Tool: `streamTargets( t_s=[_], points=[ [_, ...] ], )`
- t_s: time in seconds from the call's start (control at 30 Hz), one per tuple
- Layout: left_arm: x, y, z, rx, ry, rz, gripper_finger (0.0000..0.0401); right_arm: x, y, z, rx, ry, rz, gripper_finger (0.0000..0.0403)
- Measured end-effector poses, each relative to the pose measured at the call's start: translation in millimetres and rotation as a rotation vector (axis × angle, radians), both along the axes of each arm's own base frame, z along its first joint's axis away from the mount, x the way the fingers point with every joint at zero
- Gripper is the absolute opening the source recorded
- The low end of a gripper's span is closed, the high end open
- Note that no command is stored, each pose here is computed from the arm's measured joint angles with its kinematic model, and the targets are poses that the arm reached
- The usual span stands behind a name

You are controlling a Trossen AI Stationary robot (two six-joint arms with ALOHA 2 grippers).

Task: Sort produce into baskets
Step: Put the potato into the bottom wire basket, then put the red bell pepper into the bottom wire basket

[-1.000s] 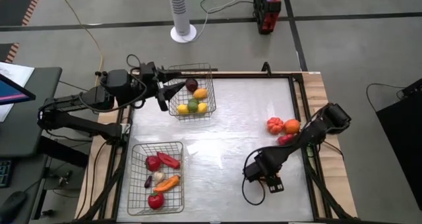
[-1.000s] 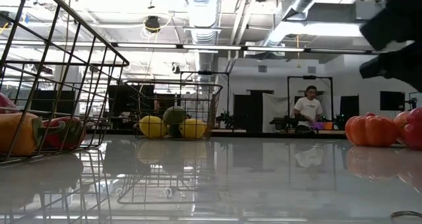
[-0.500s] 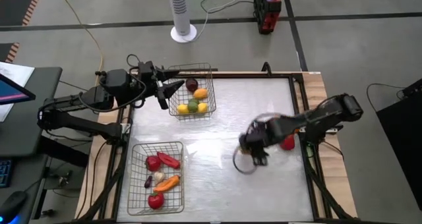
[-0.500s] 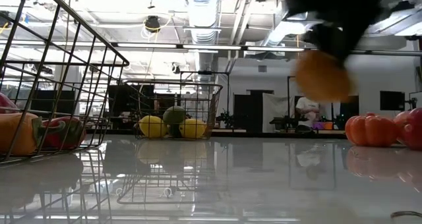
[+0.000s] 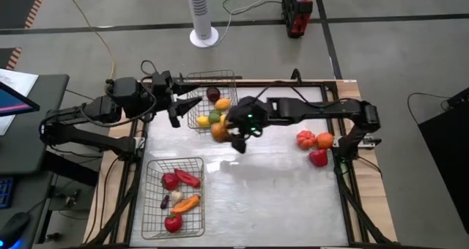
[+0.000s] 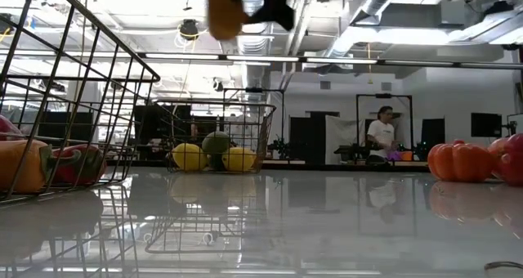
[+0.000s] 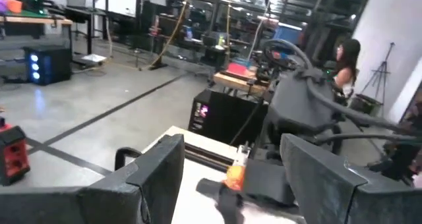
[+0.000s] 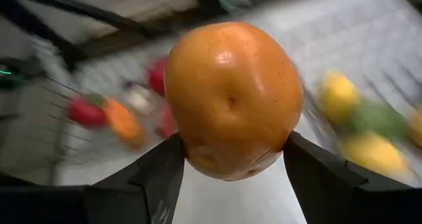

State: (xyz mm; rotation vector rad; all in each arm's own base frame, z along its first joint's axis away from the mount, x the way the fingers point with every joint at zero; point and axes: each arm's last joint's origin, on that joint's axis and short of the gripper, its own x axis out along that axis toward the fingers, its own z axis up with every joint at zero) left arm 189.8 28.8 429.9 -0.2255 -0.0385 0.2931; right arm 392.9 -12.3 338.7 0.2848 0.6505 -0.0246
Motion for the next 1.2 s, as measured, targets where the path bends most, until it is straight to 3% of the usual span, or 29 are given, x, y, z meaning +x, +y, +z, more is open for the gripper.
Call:
streamTargets(
  t_s=[0.3, 0.57, 0.77, 1.03, 1.2],
  points=[
    [-31, -4, 16, -0.005, -0.112, -0.018, 0.0238, 69, 27, 1, -0.017, -0.094, 0.249, 0.0273],
    [-45, -6, 24, -0.035, -0.196, -0.007, 0.0238, 97, 47, -8, -0.126, -0.154, 0.440, 0.0275],
    [-44, -4, 26, -0.108, -0.238, 0.039, 0.0238, 100, 51, -15, -0.150, -0.150, 0.505, 0.0288],
    [-36, -3, 25, -0.129, -0.242, 0.031, 0.0238, 93, 42, -11, -0.170, -0.105, 0.481, 0.0371],
    [-33, -4, 23, -0.099, -0.213, 0.004, 0.0238, 59, 32, 0, -0.264, 0.154, 0.348, 0.0387]
  ],
)
